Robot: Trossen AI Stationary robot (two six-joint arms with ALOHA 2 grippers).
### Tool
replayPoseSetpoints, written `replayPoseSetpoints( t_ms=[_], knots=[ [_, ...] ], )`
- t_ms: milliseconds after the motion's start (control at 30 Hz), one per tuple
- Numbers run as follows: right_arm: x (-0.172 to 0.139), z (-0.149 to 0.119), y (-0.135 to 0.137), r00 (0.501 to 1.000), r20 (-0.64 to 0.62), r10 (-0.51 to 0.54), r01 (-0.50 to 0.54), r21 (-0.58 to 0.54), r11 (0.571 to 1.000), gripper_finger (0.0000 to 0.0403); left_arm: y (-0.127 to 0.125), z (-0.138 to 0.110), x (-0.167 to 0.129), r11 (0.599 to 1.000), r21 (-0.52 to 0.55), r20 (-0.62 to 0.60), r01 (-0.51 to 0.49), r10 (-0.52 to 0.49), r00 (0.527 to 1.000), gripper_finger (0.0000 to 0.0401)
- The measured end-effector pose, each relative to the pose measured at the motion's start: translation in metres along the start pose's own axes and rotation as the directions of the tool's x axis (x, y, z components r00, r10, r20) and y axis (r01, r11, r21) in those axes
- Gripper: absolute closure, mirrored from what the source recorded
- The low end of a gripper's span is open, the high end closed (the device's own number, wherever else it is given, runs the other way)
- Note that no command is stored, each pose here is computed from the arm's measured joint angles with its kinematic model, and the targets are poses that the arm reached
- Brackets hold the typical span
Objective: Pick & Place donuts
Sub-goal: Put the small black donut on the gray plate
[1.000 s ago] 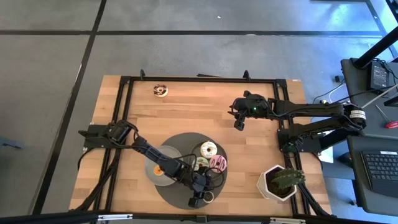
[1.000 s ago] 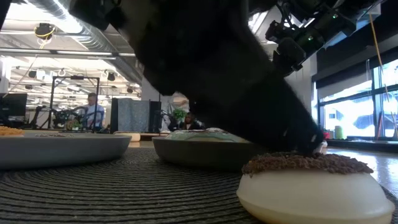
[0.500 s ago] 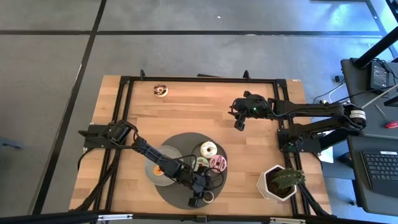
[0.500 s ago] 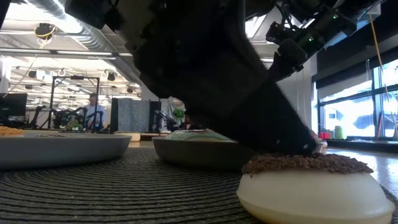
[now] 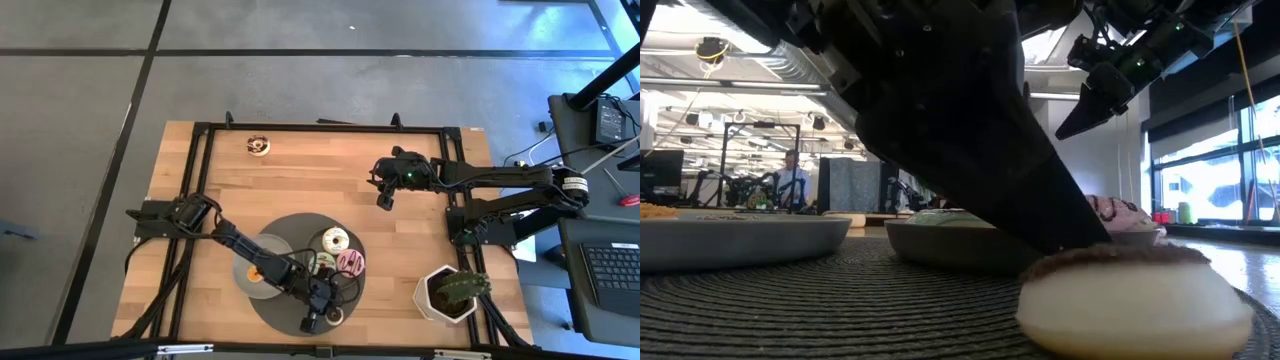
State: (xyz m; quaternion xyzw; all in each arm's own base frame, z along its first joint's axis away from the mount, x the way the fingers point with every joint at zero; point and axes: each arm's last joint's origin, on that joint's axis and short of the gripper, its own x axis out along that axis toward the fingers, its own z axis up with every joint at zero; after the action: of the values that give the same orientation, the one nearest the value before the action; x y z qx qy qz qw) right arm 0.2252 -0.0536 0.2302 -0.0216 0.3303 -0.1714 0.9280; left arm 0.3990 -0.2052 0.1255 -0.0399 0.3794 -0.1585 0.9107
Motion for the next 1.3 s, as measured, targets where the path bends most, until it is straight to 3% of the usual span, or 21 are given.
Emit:
replayPoseSetpoints(
  t_ms=[200, 300, 467, 633, 833, 1033, 1300],
  knots=[
    [0.000, 0.000, 0.000, 1.000, 0.000, 0.000, 0.000, 0.000, 1.000, 0.0271, -0.006, 0.014, -0.014, 0.995, 0.003, 0.038, 0.096, -0.096, 0.995, 0.0397],
    [0.000, 0.000, 0.000, 1.000, 0.000, 0.000, 0.000, -0.001, 1.000, 0.0271, -0.009, 0.020, -0.033, 0.995, -0.009, -0.002, 0.099, -0.099, 0.995, 0.0398],
    [0.000, 0.000, 0.000, 1.000, 0.000, 0.000, 0.000, 0.000, 1.000, 0.0271, -0.006, 0.013, -0.067, 0.996, -0.062, -0.196, -0.068, 0.055, 0.979, 0.0398],
    [0.000, 0.000, 0.000, 1.000, 0.000, 0.000, 0.000, 0.002, 1.000, 0.0271, -0.004, 0.002, -0.094, 0.974, -0.087, -0.355, -0.208, 0.165, 0.920, 0.0399],
    [0.000, 0.000, 0.000, 1.000, 0.001, -0.001, 0.001, 0.005, 1.000, 0.0271, 0.000, -0.008, -0.129, 0.965, -0.141, -0.301, -0.221, 0.171, 0.938, 0.0399],
    [0.000, 0.001, 0.000, 1.000, 0.006, -0.002, 0.002, 0.008, 1.000, 0.0271, 0.014, -0.049, -0.157, 0.908, -0.279, -0.298, -0.314, 0.229, 0.927, 0.0399],
    [0.000, 0.003, -0.001, 0.999, 0.031, -0.018, 0.018, 0.013, 1.000, 0.0271, 0.028, -0.094, -0.155, 0.865, -0.373, -0.288, -0.335, 0.235, 0.928, 0.0399]
  ],
)
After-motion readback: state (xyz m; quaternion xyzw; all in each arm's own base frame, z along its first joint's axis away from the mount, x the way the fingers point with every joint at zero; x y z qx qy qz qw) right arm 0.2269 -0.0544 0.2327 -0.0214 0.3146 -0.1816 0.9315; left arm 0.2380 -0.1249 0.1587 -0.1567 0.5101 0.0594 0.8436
